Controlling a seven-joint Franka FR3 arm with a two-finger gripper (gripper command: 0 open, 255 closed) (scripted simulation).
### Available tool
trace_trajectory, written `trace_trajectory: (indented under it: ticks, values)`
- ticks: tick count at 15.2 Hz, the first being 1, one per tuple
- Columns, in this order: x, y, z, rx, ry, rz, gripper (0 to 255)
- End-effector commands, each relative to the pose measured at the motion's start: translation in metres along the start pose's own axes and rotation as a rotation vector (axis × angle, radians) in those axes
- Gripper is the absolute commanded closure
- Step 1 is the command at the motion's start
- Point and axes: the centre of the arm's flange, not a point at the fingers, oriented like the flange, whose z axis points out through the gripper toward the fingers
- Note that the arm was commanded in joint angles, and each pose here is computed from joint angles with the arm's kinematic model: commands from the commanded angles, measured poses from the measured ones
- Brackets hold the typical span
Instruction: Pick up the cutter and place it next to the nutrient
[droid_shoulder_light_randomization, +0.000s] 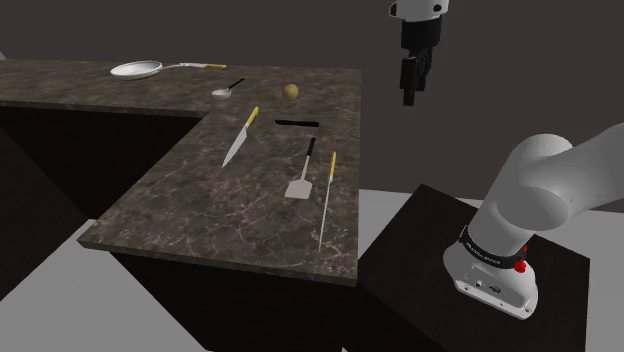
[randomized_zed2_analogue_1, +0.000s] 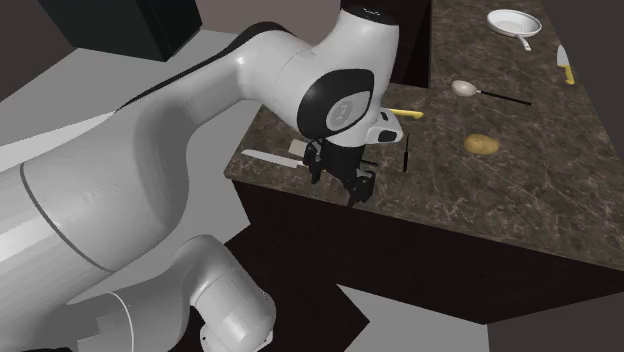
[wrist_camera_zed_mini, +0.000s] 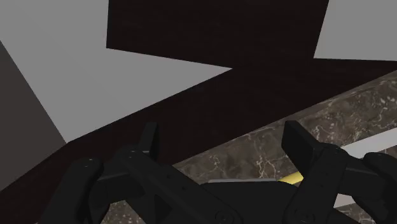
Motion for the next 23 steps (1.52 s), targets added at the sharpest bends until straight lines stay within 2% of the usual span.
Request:
trace_trajectory:
  ticks: [1, 6, 12, 23]
  values:
    - [0.000, 0.000, 0.000, 0.000, 0.000, 0.000, 0]
    - [-0.002, -0.053, 0.031, 0.039, 0.010, 0.250, 0]
    - [0.014, -0.115, 0.064, 0.086, 0.021, 0.549, 0]
    - [0.089, -0.211, 0.118, 0.172, 0.042, 1.099, 0]
